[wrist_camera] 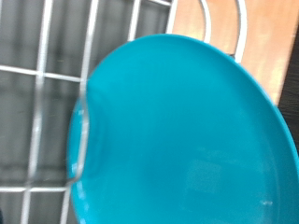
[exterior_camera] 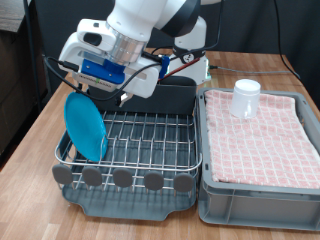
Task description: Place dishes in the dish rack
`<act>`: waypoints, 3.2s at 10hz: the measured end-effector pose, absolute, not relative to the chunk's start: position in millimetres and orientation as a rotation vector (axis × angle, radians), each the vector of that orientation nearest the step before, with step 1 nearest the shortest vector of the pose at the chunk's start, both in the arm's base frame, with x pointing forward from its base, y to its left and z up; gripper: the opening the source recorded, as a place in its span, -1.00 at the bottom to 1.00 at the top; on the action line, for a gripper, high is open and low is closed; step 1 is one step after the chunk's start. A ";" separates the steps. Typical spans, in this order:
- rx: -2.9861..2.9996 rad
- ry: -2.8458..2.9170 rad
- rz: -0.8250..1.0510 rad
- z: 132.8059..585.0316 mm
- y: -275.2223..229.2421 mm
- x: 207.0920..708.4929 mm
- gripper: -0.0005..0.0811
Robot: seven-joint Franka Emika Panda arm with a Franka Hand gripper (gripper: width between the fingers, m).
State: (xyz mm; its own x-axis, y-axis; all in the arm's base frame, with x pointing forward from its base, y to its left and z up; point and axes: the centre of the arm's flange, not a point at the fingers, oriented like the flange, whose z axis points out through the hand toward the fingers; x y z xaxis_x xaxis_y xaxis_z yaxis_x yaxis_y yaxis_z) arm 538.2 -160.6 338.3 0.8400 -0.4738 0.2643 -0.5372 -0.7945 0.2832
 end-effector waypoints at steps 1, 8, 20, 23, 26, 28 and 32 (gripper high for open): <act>2.733 -0.766 0.246 349.1 -164.0 536.2 0.95; 2.907 -0.761 0.175 445.6 -164.4 515.9 0.98; 2.927 -1.005 0.162 443.1 -11.6 504.0 0.98; 2.978 -0.875 0.139 436.5 39.4 490.1 0.98; 2.937 -0.902 0.216 436.0 76.5 471.1 0.98; 2.942 -0.905 0.159 434.9 74.5 470.8 0.98; 2.914 -0.947 0.042 457.6 90.2 468.0 0.98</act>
State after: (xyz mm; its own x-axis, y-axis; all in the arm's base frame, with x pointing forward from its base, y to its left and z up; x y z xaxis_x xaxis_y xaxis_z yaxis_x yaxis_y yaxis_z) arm 468.0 90.2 457.6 0.8089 -0.5858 0.0497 -0.5879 -0.8063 0.0653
